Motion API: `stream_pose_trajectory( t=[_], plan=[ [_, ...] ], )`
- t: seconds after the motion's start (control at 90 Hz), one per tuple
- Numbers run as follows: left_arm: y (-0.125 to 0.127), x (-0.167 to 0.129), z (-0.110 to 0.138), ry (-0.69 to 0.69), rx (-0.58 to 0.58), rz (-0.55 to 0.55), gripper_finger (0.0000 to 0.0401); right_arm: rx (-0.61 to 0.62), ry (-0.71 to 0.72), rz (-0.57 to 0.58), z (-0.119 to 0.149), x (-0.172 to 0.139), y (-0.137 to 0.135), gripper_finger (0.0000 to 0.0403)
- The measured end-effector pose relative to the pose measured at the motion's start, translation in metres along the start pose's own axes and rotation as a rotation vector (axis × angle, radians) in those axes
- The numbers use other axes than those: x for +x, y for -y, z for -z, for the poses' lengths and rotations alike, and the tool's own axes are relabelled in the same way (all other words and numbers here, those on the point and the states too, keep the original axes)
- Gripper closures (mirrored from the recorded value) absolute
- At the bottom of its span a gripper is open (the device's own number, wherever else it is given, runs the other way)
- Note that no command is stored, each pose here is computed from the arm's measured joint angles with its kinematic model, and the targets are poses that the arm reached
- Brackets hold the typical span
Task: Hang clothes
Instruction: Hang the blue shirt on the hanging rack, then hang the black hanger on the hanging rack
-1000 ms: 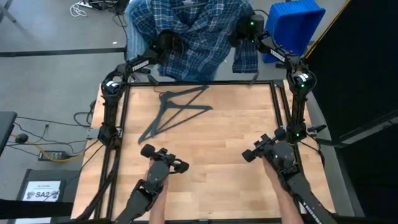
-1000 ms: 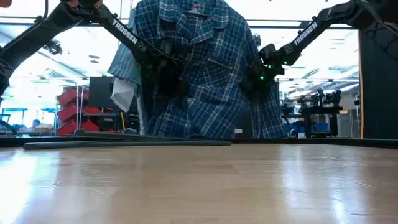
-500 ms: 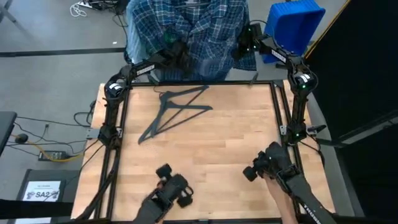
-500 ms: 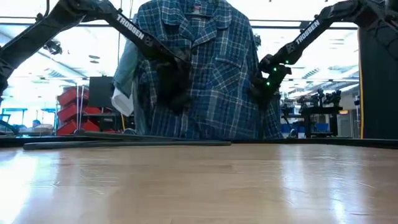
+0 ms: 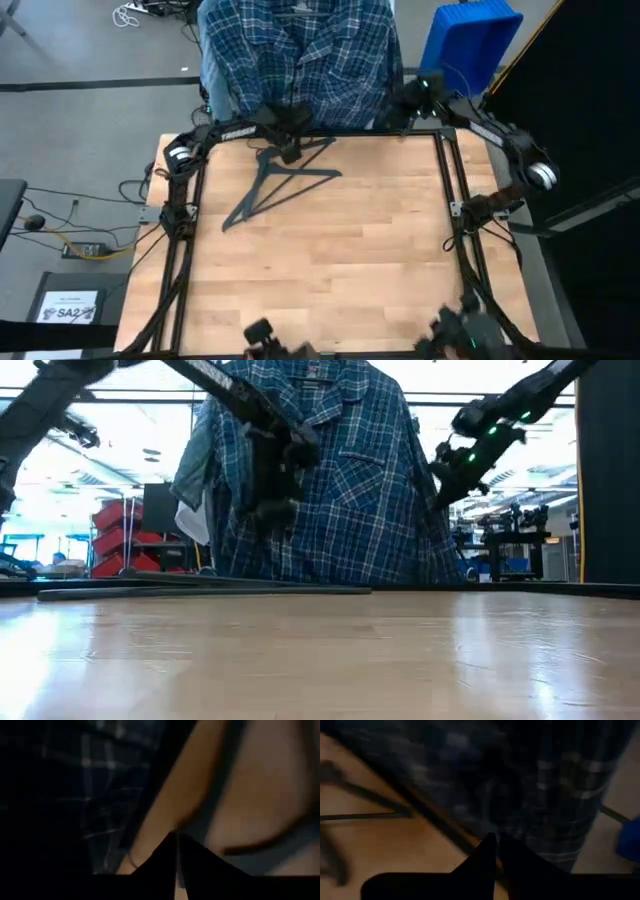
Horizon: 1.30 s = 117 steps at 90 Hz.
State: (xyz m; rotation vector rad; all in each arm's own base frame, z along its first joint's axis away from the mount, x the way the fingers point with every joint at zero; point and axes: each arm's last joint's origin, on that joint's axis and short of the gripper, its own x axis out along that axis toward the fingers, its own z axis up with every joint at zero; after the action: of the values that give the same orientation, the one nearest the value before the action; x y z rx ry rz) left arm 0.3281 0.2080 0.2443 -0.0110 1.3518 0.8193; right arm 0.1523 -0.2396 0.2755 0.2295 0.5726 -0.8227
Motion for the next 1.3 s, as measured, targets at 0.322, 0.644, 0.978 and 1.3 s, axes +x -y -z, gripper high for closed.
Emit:
stream_pose_trajectory(
  t=[0.322,0.644,0.978,1.3],
  plan=[
    [0.073,-0.099,0.021,0.445,-0.057,0.132,0.0401,-0.025,0.235,-0.386,0.032,-0.080,-0.092,0.0403],
    [0.109,-0.152,0.051,0.619,-0.052,0.124,0.0401,-0.116,0.301,-0.558,0.044,-0.111,-0.130,0.0402],
    [0.124,-0.170,0.064,0.680,-0.032,0.050,0.0401,-0.116,0.325,-0.553,0.042,-0.110,-0.134,0.0388],
    [0.096,-0.183,0.095,0.764,-0.037,0.005,0.0401,-0.117,0.326,-0.553,0.042,-0.110,-0.134,0.0396]
  ],
)
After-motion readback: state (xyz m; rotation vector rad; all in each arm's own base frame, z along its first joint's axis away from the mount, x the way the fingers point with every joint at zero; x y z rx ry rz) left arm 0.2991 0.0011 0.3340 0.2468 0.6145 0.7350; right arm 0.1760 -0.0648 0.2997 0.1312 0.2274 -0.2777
